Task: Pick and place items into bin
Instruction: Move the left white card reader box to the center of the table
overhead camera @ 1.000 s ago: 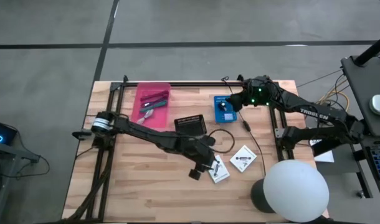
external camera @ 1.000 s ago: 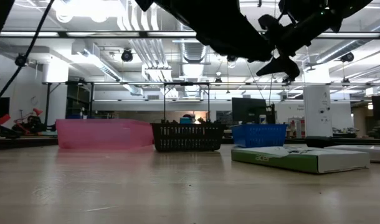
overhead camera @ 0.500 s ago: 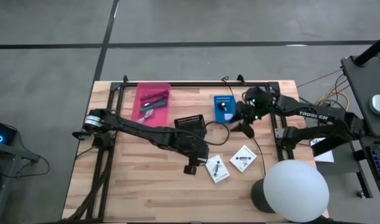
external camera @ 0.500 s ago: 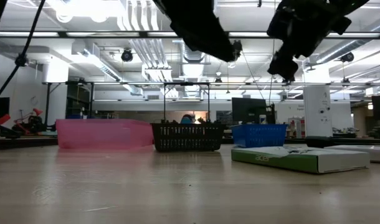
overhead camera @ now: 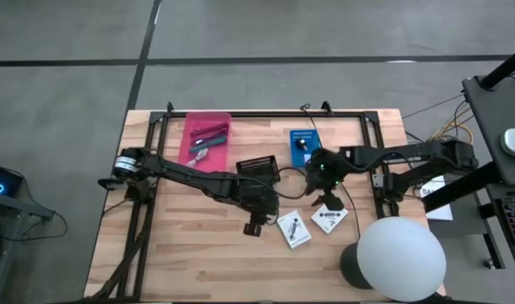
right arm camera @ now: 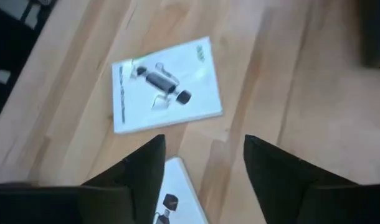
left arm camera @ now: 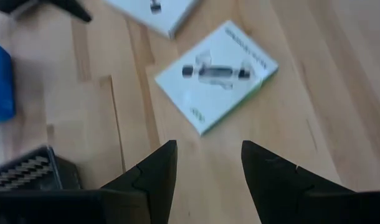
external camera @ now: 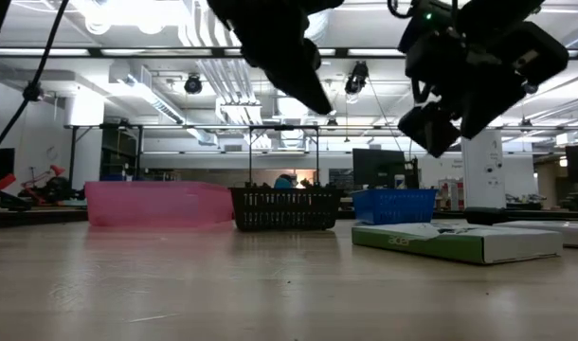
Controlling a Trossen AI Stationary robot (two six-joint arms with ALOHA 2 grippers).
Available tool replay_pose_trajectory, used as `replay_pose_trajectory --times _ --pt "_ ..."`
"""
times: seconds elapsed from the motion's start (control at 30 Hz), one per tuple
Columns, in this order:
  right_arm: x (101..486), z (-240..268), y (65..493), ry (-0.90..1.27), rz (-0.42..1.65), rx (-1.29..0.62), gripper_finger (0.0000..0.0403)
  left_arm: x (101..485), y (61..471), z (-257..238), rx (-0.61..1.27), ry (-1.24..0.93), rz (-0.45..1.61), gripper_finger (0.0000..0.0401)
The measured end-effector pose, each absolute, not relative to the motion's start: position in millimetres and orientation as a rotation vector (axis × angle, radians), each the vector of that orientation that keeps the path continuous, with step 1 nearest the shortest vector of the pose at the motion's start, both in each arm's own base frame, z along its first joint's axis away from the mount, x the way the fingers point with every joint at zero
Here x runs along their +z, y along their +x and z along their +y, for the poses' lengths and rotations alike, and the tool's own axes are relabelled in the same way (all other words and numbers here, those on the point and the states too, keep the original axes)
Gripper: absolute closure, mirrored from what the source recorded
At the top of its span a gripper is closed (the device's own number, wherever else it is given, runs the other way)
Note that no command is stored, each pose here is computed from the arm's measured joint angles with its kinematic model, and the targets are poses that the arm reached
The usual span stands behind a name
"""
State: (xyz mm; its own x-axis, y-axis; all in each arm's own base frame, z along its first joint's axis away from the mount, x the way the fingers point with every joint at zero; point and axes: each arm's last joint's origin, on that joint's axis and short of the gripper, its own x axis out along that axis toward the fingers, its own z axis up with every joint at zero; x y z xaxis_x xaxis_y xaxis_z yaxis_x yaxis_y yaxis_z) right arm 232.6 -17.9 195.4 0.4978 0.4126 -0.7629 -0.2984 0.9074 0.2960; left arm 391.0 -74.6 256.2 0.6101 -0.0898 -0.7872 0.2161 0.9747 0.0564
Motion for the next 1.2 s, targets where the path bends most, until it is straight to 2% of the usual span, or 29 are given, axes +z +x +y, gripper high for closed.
replay_pose_trajectory --times 0.4,0.9,1.2 --pt "164 2 252 0.097 1.015 0.582 0.0383 253 366 -70 -0.142 0.132 1.128 0.0237" --pt "138 11 269 0.035 0.999 0.640 0.0394 266 324 -61 -0.076 0.170 1.391 0.0237" --pt "123 10 268 0.024 1.035 0.656 0.0394 297 294 -52 0.020 0.173 1.368 0.0237"
